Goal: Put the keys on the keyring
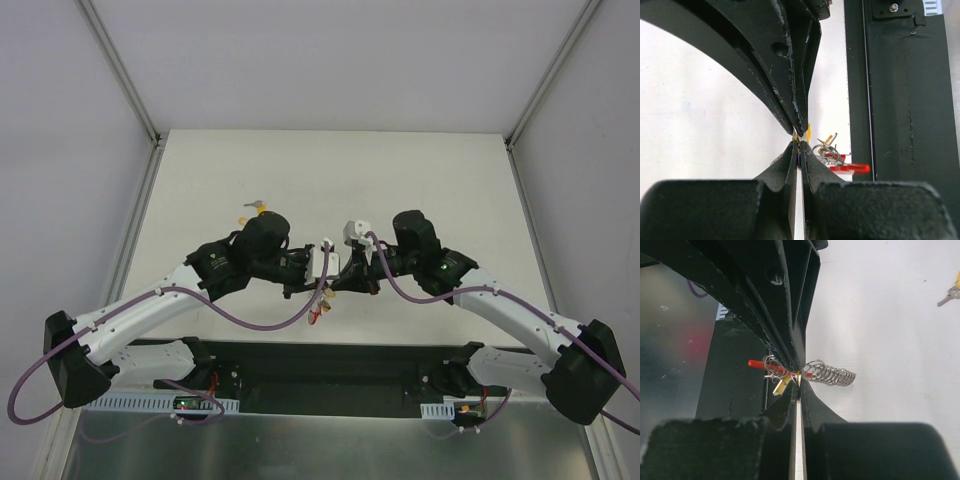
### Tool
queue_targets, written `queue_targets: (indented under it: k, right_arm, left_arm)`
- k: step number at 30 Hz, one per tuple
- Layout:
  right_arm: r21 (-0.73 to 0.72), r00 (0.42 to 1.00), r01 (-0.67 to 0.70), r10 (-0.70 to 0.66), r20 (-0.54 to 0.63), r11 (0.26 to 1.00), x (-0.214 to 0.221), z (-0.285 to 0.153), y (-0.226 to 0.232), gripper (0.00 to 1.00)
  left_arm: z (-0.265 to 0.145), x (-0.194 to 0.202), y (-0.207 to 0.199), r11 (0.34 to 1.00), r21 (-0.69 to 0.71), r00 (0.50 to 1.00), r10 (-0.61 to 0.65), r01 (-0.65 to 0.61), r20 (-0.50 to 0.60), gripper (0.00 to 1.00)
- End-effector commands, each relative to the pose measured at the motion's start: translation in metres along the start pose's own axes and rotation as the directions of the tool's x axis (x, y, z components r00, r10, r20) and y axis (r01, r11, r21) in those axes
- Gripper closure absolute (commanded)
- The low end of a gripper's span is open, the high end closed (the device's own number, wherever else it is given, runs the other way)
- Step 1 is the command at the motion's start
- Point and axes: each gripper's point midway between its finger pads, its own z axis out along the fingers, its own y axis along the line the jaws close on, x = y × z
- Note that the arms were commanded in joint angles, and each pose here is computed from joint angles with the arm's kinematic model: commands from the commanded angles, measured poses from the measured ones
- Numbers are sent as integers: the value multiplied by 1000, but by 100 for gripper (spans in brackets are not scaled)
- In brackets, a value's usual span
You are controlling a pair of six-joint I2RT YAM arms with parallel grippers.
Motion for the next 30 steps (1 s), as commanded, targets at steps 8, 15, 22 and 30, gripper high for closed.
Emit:
queue_targets:
  k: [8,15,22,30]
  right_arm:
    - [86,998,52,-54,24,995,-12,-9,-5,99]
    - [119,997,62,-67,39,991,-16,-13,-7,99]
    - [115,996,76,-80,30,990,-18,-15,-5,99]
    - [104,996,91,-92,1,990,-17,-14,-2,99]
  left_arm:
    - [-28,-29,42,964,-263,996,-4,26,85,94]
    - [-24,-28,41,957,-270,988,-74,108,135,88]
    - [-16,-16,34,956,-260,979,-90,137,184,68]
    - [-6,-15,14,992,-116,980,-17,40,196,58]
